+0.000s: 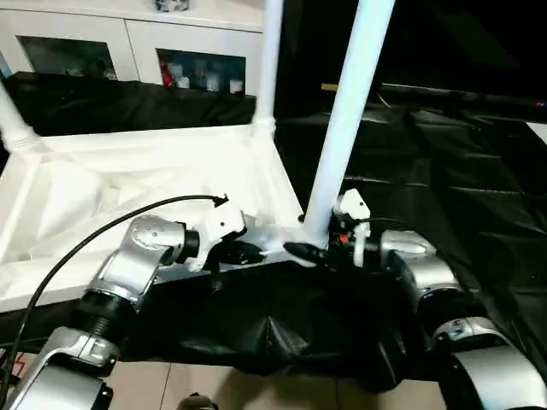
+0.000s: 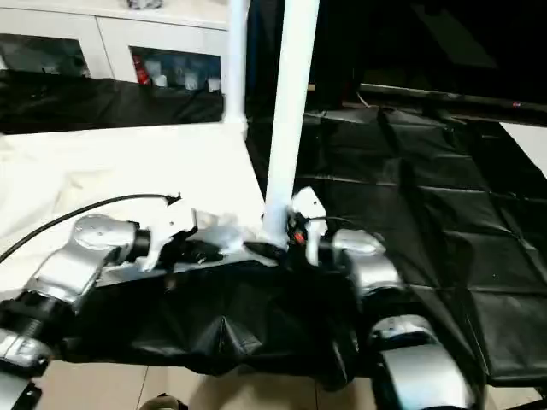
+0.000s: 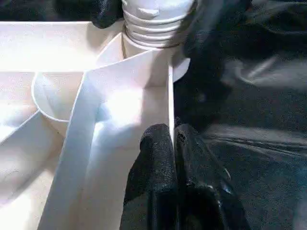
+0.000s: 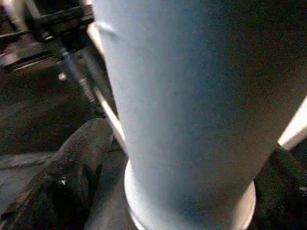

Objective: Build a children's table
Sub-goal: Rotate leg to tighten

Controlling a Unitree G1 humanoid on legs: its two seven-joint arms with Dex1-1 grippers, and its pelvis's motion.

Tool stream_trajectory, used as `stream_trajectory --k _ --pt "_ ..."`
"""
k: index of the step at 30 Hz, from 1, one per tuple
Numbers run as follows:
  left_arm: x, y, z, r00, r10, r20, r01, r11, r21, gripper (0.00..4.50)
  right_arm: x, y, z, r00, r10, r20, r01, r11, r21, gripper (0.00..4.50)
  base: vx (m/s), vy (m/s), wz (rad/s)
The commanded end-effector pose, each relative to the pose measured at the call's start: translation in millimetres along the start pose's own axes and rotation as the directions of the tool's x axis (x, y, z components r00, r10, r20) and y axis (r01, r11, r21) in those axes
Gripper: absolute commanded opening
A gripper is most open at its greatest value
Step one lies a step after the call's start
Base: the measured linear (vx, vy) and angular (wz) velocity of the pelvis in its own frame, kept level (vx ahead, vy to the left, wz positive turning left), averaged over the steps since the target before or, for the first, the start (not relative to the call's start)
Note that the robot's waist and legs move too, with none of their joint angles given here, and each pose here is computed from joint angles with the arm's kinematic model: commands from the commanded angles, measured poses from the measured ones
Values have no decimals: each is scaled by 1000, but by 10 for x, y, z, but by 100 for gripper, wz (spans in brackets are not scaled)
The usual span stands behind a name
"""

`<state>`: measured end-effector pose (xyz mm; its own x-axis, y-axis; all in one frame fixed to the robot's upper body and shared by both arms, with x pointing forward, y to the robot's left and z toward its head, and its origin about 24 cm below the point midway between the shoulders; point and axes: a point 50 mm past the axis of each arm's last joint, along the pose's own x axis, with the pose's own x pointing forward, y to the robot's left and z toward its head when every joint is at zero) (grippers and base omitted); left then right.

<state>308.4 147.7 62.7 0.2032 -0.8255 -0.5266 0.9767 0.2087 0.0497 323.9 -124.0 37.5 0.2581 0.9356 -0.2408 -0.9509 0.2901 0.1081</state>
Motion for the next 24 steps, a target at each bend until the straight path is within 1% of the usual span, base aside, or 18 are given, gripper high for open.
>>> stream_trajectory --k 1,3,4,5,6,9,11,12,13,14,16,17,18,20,22,24 --pt "54 -44 145 997 -54 64 51 998 49 0 60 81 17 995 102 -19 -102 994 -24 378 0 0 0" --pt "20 -65 117 995 -82 48 80 996 45 0 38 95 9 991 127 -35 -128 991 -26 370 0 0 0" --pt "17 -67 115 995 -85 47 83 996 44 0 37 95 8 991 128 -37 -129 991 -27 351 0 0 0" --pt "11 -71 113 995 -89 48 87 995 42 0 37 98 4 991 129 -39 -130 991 -26 351 0 0 0" --pt "8 -74 113 995 -91 48 89 995 41 0 37 100 2 991 130 -39 -131 991 -25 328 0 0 0" --pt "7 -74 118 995 -91 50 89 995 40 0 52 106 -5 991 125 -40 -126 992 -26 318 0 0 0" --pt "12 -67 123 995 -82 53 80 996 42 0 67 109 -11 992 118 -36 -118 993 -22 291 0 0 0" --pt "22 -54 132 996 -65 59 63 997 39 0 83 113 -23 994 104 -29 -105 994 -11 291 0 0 0" --pt "36 -28 143 997 -37 62 34 999 37 0 103 105 -27 997 70 -21 -70 997 -19 285 0 0 0" --pt "36 -28 143 997 -37 62 34 999 37 0 103 105 -27 997 70 -21 -70 997 -19 283 0 0 0" --pt "56 17 154 998 13 61 -14 1000 27 0 129 88 -30 1000 21 -4 -21 1000 -17 276 0 0 0" --pt "80 73 175 996 68 62 -69 998 14 0 169 48 -53 998 -57 -11 57 998 24 275 0 0 0" --pt "105 124 199 991 119 65 -119 993 -1 0 213 22 -69 993 -121 -15 122 991 48 275 0 0 0" --pt "160 188 247 980 185 68 -184 983 -19 0 303 -15 -105 970 -241 -34 243 965 98 274 0 0 0" --pt "201 220 278 973 222 67 -221 975 -26 0 362 -29 -125 950 -310 -43 313 941 131 274 0 0 0" --pt "297 271 345 952 298 62 -296 954 -40 0 491 -33 -141 903 -425 -54 428 884 187 273 0 0 0"
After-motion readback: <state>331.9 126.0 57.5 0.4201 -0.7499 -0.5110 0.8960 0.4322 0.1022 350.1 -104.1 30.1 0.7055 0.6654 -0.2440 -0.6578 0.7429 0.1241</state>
